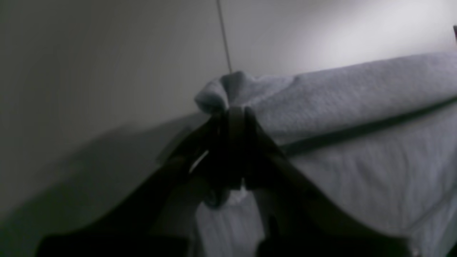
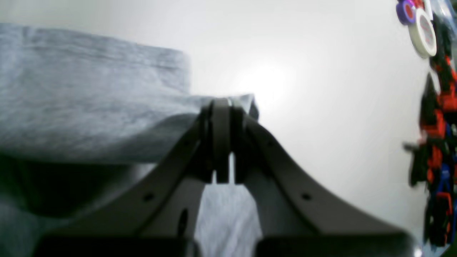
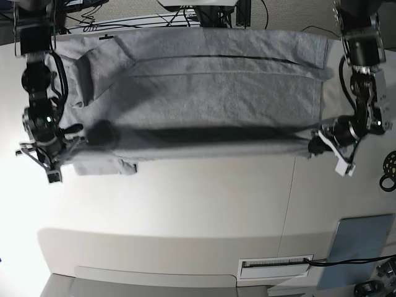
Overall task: Fold the T-shirt properly
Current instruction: 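Fold the lifted edge over onto the first fold with both grippers, then release and regrasp the folded hem end with the left gripper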
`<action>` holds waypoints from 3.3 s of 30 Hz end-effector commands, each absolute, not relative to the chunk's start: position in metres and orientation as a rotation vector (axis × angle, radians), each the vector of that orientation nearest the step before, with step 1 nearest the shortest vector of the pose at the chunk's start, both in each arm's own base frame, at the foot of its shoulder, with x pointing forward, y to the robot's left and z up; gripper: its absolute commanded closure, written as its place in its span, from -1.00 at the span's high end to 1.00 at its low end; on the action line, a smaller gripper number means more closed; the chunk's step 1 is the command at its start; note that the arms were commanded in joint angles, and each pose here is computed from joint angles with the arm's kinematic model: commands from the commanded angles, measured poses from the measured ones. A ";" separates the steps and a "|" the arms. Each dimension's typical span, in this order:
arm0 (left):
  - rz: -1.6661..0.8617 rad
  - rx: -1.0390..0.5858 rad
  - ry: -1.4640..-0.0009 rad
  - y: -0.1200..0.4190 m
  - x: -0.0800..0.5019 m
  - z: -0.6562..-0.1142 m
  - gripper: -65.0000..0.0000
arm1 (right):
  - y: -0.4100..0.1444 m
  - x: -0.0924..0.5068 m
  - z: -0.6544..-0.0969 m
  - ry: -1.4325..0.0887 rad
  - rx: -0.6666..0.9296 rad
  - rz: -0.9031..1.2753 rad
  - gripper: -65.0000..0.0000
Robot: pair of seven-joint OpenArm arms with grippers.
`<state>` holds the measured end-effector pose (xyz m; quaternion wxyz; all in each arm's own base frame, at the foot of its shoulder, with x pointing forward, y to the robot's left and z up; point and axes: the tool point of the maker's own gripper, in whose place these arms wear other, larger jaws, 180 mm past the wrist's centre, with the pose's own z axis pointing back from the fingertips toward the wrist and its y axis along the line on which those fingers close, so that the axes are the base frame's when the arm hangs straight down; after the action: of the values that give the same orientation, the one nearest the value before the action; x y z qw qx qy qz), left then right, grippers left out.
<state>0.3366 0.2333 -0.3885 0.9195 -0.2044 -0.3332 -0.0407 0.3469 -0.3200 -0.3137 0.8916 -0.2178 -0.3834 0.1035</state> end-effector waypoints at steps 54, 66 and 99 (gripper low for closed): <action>-0.266 -0.329 -0.560 0.236 0.247 -0.385 -1.00 | -0.333 0.178 -0.318 -0.567 -0.616 0.261 -1.00; -0.309 -0.330 -0.494 0.229 0.234 -0.384 -1.00 | -0.334 0.176 -0.318 -0.556 -0.617 0.258 -1.00; -0.299 -0.294 -0.418 0.242 0.179 -0.377 -1.00 | -0.334 0.175 -0.319 -0.551 -0.618 0.258 -1.00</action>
<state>0.1748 0.2341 -0.3834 0.9562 -0.1600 -0.1996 -0.1422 0.1701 -0.3281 -0.3304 0.9174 -0.2802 -0.2551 0.1218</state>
